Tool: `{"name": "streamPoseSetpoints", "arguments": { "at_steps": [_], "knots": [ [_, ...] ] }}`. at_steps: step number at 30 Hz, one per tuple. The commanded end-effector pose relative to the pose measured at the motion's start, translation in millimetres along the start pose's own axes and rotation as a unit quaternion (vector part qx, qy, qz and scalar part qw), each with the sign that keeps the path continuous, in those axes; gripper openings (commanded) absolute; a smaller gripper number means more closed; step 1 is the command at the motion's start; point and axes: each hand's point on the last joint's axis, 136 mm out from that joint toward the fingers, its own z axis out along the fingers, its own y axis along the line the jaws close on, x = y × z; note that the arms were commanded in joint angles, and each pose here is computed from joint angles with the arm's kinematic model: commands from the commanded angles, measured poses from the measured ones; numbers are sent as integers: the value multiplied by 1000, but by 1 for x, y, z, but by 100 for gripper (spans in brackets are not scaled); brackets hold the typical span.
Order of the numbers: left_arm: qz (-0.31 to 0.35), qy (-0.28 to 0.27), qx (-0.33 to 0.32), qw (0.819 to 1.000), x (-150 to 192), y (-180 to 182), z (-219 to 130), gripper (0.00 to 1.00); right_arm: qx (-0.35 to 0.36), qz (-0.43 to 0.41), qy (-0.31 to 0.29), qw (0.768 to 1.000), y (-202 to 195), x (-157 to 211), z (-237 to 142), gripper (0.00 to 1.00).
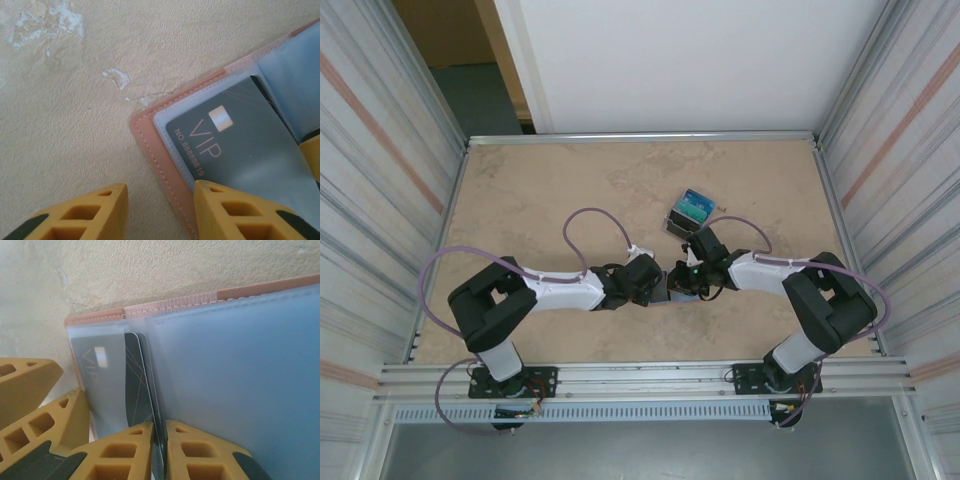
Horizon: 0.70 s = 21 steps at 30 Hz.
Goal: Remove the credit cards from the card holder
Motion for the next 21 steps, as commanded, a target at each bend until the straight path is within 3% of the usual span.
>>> {"name": "streamPoseSetpoints", "arguments": {
  "at_steps": [1, 10, 21],
  "knots": [
    [18, 24, -17, 999, 12, 4, 5, 38, -9, 7, 17, 1000, -4, 8, 6, 14],
    [19, 29, -14, 999, 13, 2, 8, 31, -69, -14, 16, 997, 16, 9, -1, 14],
    [18, 27, -11, 999, 13, 0, 6, 31, -113, 7, 15, 994, 20, 6, 2, 14]
  ]
}}
